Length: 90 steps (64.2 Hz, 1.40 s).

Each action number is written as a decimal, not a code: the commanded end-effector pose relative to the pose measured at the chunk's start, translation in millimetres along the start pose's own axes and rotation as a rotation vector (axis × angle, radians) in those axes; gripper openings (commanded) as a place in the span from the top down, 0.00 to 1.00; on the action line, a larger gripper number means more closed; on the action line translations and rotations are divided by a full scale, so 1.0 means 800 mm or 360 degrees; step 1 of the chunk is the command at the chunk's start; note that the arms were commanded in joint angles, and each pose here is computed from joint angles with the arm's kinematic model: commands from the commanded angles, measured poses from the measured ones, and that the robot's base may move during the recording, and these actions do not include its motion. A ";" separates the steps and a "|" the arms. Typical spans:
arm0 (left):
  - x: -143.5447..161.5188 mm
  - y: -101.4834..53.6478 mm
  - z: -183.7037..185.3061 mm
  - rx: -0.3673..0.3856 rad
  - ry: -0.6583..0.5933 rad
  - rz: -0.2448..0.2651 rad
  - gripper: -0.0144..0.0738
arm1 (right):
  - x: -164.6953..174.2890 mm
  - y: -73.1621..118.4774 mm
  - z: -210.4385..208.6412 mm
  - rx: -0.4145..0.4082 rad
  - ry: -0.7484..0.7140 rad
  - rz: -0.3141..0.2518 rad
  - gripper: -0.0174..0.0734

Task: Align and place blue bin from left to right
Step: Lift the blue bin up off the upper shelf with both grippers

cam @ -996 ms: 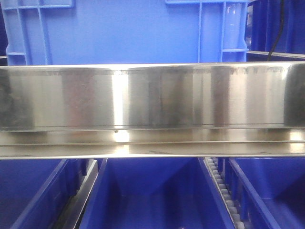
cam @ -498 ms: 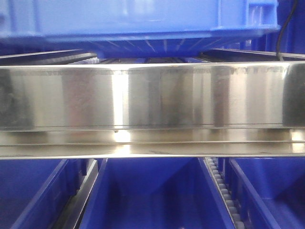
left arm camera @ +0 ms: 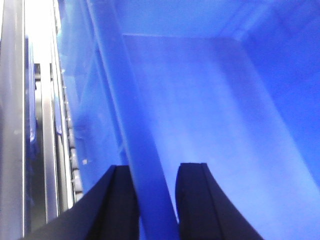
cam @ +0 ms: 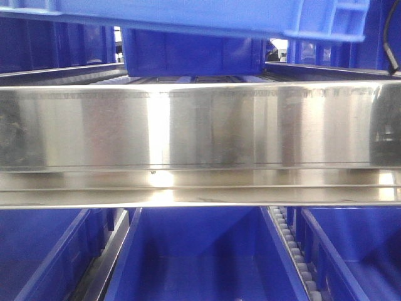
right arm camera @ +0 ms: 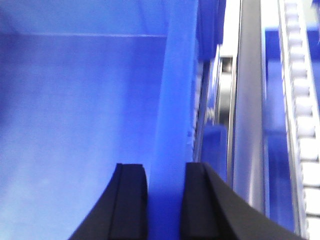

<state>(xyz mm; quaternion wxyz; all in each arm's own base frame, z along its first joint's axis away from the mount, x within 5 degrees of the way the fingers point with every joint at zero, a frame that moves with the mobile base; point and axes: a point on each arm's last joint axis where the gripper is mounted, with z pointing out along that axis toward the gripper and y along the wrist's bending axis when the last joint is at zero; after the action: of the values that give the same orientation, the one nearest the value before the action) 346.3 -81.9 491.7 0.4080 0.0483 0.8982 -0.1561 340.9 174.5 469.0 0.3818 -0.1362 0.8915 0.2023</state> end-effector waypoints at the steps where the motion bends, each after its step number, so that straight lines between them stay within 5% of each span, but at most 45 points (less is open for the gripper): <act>1: -0.009 -0.015 -0.011 0.0141 -0.0130 0.0001 0.96 | -0.013 0.016 -0.027 -0.0127 -0.0201 0.0002 0.98; 90: -0.006 -0.010 0.011 0.0119 -0.0051 -0.0006 0.96 | -0.013 0.016 -0.030 -0.0129 -0.0207 0.0001 0.98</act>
<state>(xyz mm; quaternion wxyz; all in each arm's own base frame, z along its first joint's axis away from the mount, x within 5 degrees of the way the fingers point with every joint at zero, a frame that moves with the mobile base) 358.9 -84.2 477.5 0.3867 0.0467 0.9083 -0.1525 340.0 172.0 471.0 0.3858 -0.1324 0.8913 0.1978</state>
